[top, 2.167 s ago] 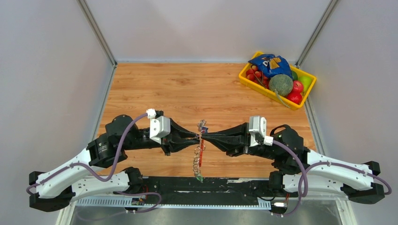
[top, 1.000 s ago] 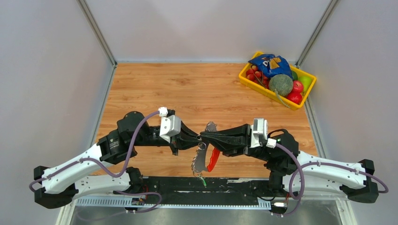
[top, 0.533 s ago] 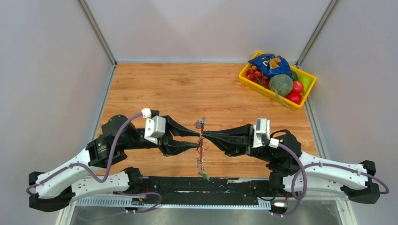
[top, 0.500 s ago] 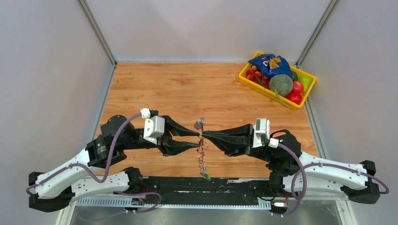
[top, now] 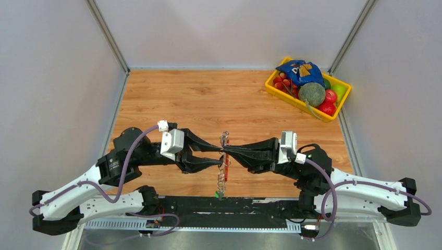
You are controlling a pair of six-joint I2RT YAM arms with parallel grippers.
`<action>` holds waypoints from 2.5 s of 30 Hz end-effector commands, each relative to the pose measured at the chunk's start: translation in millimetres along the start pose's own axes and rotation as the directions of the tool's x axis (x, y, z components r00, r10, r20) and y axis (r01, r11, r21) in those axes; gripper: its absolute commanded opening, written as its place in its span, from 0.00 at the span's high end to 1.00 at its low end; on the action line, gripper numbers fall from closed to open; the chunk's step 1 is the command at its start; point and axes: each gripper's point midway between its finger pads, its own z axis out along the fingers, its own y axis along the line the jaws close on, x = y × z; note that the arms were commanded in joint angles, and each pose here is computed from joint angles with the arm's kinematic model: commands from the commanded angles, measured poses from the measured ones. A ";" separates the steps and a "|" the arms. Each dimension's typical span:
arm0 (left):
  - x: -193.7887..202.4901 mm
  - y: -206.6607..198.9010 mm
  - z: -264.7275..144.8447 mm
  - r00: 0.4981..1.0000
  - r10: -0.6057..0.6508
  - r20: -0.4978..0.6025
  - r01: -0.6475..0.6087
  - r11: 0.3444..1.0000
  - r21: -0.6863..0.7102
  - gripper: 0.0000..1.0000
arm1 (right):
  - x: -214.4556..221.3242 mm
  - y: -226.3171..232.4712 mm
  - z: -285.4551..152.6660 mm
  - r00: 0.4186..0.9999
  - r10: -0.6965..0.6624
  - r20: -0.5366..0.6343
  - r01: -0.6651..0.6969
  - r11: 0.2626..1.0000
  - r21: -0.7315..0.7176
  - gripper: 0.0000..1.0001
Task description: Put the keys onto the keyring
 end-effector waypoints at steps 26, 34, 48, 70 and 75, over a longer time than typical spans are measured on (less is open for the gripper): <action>-5.5 6.3 1.5 0.998 -0.014 -0.055 0.012 0.999 -0.032 1.00 | 9.9 4.9 -8.3 0.993 0.002 -0.122 -0.005 1.000 -0.023 1.00; 14.4 7.7 -4.7 0.984 -0.029 -0.176 0.021 0.999 -0.044 1.00 | 19.5 3.8 -20.7 0.967 0.012 -0.255 -0.015 1.000 -0.012 0.90; 70.3 8.6 -14.5 0.872 -0.062 -0.486 0.055 0.998 -0.029 1.00 | 47.6 0.0 -47.8 0.759 -0.007 -0.651 -0.003 1.000 -0.014 0.52; 85.6 -3.2 -18.7 0.836 -0.039 -0.547 0.080 0.995 0.051 1.00 | 87.2 8.8 -44.5 0.685 -0.092 -0.723 -0.002 0.992 -0.128 0.52; 84.4 -5.3 -20.6 0.843 -0.035 -0.538 0.079 0.995 0.058 1.00 | 87.8 7.5 -37.9 0.702 -0.108 -0.704 0.014 0.990 -0.138 0.53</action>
